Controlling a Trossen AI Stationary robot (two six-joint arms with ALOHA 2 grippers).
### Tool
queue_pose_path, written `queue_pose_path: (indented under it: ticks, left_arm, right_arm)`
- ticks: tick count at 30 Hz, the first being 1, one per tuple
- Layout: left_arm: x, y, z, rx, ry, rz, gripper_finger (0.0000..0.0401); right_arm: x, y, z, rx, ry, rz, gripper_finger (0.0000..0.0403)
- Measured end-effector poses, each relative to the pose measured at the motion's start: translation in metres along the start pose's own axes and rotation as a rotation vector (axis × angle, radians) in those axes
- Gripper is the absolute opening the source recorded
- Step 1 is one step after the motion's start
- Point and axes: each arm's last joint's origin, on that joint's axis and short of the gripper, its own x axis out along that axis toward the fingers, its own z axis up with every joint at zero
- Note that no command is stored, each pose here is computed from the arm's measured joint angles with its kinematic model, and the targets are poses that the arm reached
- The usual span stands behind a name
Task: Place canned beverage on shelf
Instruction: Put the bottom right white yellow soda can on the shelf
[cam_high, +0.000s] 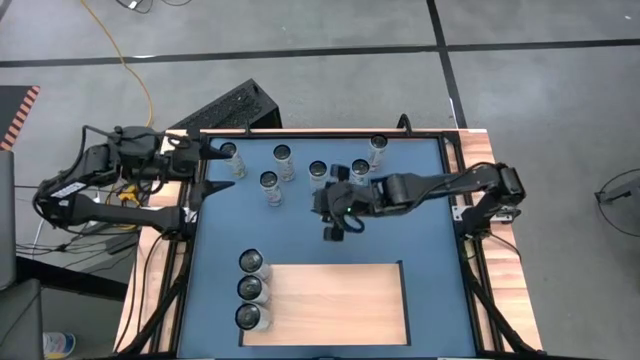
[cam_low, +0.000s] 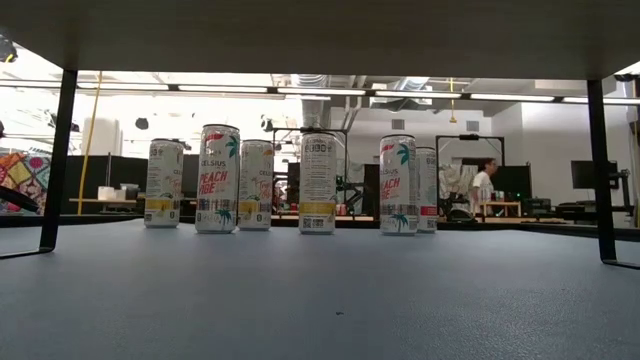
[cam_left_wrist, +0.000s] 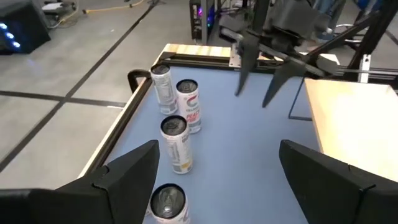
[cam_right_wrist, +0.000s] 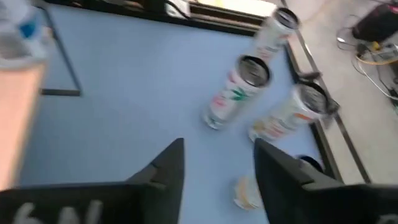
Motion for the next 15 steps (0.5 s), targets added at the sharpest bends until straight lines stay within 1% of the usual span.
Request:
queue_pose_path:
  ticks: [3, 6, 8, 11, 15]
  left_arm:
    - [0.003, 0.0, 0.0, 0.001, 0.01, 0.003, 0.0318]
    - [0.006, 0.001, 0.0, 0.013, 0.019, 0.033, 0.0318]
    - [0.009, 0.001, 0.0, 0.02, 0.026, 0.058, 0.0318]
    - [0.013, 0.002, 0.0, 0.023, 0.037, 0.088, 0.0318]
    - [0.016, 0.002, 0.0, 0.043, 0.05, 0.091, 0.0318]
  right_arm:
    - [-0.002, -0.012, -0.002, 0.012, 0.02, -0.024, 0.0235]
    - [-0.004, -0.024, -0.005, 0.015, 0.051, -0.043, 0.0265]
    - [-0.002, -0.031, -0.009, 0.001, 0.087, -0.056, 0.0274]
    - [0.004, -0.042, -0.014, 0.009, 0.133, -0.077, 0.0276]
    - [0.015, -0.056, -0.018, 0.032, 0.156, -0.108, 0.0276]
